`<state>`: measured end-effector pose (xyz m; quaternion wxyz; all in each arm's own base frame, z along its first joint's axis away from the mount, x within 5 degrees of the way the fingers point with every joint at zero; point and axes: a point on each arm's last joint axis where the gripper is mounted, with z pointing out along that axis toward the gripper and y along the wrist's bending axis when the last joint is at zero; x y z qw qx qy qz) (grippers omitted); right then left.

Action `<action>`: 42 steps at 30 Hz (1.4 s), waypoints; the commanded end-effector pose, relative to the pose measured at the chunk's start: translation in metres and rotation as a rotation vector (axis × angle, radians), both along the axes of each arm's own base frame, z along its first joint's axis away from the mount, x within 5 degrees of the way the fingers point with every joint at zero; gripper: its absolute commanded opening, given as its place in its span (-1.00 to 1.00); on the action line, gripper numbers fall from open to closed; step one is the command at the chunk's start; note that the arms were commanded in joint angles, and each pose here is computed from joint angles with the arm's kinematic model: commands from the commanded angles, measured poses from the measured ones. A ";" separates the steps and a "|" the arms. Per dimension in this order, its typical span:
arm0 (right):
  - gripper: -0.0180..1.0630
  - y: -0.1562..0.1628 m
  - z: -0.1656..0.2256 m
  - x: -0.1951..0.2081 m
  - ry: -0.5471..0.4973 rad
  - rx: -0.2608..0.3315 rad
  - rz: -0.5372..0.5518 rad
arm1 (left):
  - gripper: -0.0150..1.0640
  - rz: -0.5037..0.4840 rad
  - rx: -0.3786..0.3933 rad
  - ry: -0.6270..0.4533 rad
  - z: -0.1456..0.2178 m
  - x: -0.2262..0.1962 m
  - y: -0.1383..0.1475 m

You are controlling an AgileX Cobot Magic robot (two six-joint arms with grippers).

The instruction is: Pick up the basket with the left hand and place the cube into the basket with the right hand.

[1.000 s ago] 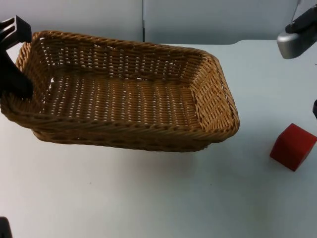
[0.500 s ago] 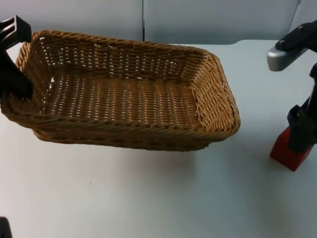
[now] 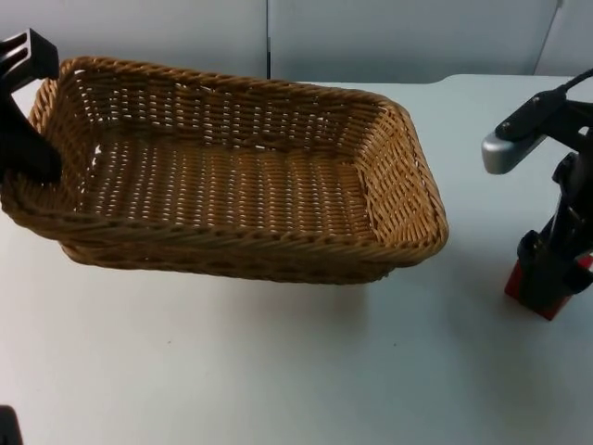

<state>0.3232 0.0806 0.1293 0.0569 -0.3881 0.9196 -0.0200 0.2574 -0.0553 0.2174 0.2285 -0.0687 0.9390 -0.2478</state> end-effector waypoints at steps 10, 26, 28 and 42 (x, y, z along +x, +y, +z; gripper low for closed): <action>-0.10 -0.015 -0.029 0.006 0.061 0.005 -0.081 | -0.97 0.029 -0.026 -0.012 0.003 0.000 -0.001; -0.95 0.022 0.155 0.045 -0.341 0.328 -0.038 | -0.97 0.036 -0.021 -0.021 0.003 0.001 -0.001; -0.95 0.052 0.162 0.035 -0.294 0.434 0.062 | -0.97 0.037 -0.020 -0.022 0.003 0.001 -0.001; -0.95 0.151 0.103 0.014 -0.133 0.469 0.255 | -0.97 0.038 -0.019 -0.023 0.004 0.002 0.000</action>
